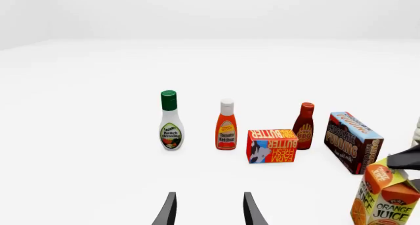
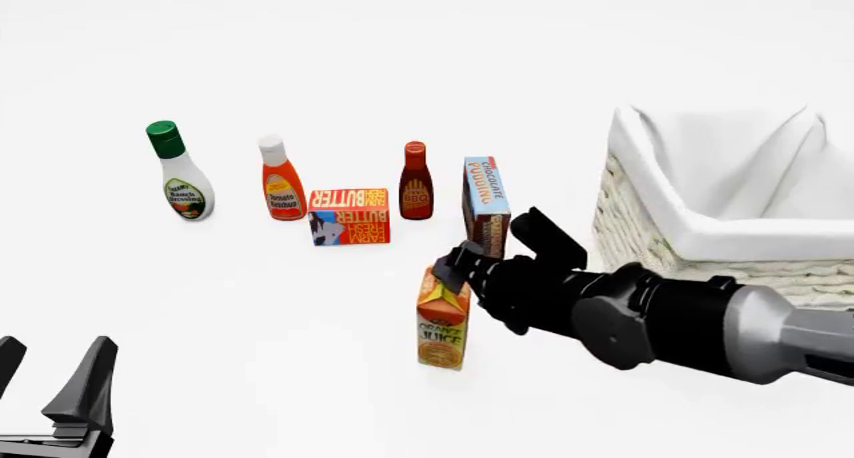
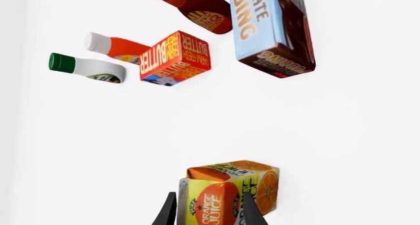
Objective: Pick the orange juice and place it in the basket.
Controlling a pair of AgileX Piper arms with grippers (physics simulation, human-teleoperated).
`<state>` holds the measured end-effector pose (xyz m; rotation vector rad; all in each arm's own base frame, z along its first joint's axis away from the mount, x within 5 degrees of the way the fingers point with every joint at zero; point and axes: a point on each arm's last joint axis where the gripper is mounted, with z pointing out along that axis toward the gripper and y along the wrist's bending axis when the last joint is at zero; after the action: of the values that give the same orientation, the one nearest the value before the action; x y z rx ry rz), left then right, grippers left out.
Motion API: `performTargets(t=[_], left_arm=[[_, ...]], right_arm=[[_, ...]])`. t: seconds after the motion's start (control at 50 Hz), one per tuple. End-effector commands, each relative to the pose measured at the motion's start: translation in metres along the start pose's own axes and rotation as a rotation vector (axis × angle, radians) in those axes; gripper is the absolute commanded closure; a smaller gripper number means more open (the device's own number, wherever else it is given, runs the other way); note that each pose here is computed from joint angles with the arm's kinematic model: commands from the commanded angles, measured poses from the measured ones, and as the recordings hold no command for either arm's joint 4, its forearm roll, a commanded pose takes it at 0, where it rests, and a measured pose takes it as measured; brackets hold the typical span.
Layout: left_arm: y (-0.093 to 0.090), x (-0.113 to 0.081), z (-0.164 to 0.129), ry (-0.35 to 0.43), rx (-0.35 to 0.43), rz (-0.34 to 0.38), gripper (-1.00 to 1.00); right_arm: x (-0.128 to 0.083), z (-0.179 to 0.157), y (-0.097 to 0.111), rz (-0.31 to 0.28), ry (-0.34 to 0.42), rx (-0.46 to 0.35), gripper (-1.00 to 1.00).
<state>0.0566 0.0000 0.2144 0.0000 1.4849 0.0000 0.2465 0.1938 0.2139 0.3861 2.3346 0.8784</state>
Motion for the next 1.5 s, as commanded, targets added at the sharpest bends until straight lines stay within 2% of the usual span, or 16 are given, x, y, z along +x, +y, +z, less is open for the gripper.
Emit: performTargets(t=[0.02, 0.38, 0.58, 0.98, 1.5], left_arm=[[0.0, 0.0, 0.0, 0.0, 0.0, 0.0, -1.0], [0.0, 0.0, 0.0, 0.0, 0.0, 0.0, -1.0], [0.0, 0.0, 0.0, 0.0, 0.0, 0.0, -1.0], [0.0, 0.0, 0.0, 0.0, 0.0, 0.0, -1.0], [0.0, 0.0, 0.0, 0.0, 0.0, 0.0, -1.0]], right_arm=[[0.011, 0.01, -0.011, -0.043, 0.039, 0.041, 1.0], [0.006, 0.002, -0.003, -0.074, 0.022, 0.017, 1.0], [-0.002, -0.013, 0.008, -0.102, -0.009, -0.028, 1.0], [-0.007, -0.038, 0.015, -0.121, -0.052, -0.084, 1.0], [-0.013, -0.08, 0.031, -0.179, -0.101, -0.164, 1.0]])
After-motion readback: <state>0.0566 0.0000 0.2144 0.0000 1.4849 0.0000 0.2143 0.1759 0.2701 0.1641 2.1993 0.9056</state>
